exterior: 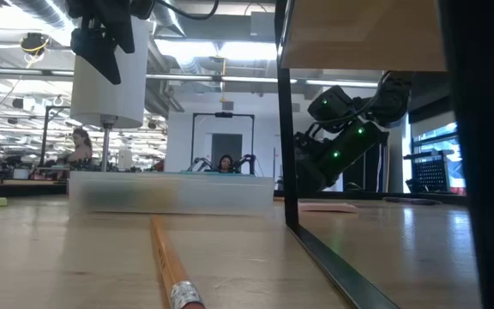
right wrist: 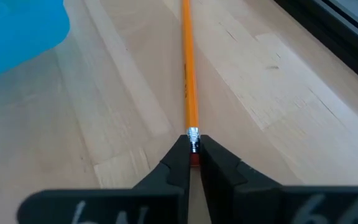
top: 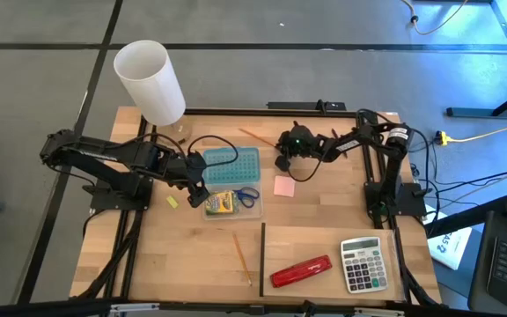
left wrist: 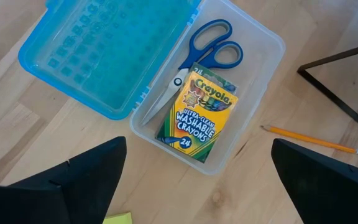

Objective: Pack school essentials
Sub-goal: Put the top orange pencil into the blue supply box

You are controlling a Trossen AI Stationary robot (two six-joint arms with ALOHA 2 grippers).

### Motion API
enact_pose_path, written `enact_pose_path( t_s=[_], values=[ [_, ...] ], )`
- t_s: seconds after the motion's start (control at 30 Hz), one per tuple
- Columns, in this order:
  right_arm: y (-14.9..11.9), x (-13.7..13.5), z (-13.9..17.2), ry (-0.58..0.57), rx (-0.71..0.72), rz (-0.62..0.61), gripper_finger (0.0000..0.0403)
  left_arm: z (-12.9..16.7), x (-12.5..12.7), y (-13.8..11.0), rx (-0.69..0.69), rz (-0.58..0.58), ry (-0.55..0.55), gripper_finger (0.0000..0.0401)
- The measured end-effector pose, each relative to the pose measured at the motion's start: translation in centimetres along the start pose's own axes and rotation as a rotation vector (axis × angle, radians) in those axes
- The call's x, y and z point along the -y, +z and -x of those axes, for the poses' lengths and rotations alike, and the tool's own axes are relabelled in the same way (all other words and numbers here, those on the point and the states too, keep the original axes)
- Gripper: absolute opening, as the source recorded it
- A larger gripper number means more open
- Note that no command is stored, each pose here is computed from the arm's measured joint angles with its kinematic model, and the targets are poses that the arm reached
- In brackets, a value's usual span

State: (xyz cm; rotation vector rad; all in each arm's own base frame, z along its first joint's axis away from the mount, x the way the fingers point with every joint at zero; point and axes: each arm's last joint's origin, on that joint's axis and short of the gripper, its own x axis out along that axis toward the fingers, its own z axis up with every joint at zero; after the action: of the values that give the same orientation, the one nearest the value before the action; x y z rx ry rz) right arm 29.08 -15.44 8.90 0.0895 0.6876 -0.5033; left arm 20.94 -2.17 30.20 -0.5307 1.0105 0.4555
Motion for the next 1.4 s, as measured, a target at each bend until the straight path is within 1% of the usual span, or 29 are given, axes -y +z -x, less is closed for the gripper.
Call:
enact_pose_path(
  t_s=[0.67, 1.03, 1.17, 1.3, 1.4],
  values=[
    [0.6, -0.2, 0.4, 0.004, 0.027, 0.001, 0.0028, 0.0, 0.0, 0.0, 0.000, 0.000, 0.000, 0.0395],
    [3.2, -0.7, 3.1, 0.013, 0.112, 0.016, 0.0028, 0.0, 0.0, 0.0, 0.000, 0.000, 0.000, 0.0395],
    [4.0, -1.6, 4.4, 0.017, 0.121, 0.034, 0.0028, 0.0, 0.0, 0.0, 0.000, 0.000, 0.000, 0.0395],
    [4.6, -2.6, 5.8, 0.045, 0.119, 0.060, 0.0028, 0.0, 0.0, 0.0, 0.000, 0.000, 0.000, 0.0395],
    [4.9, -3.7, 6.7, 0.073, 0.132, 0.102, 0.0028, 0.0, 0.0, 0.0, 0.002, -0.001, -0.003, 0.0395]
  ],
)
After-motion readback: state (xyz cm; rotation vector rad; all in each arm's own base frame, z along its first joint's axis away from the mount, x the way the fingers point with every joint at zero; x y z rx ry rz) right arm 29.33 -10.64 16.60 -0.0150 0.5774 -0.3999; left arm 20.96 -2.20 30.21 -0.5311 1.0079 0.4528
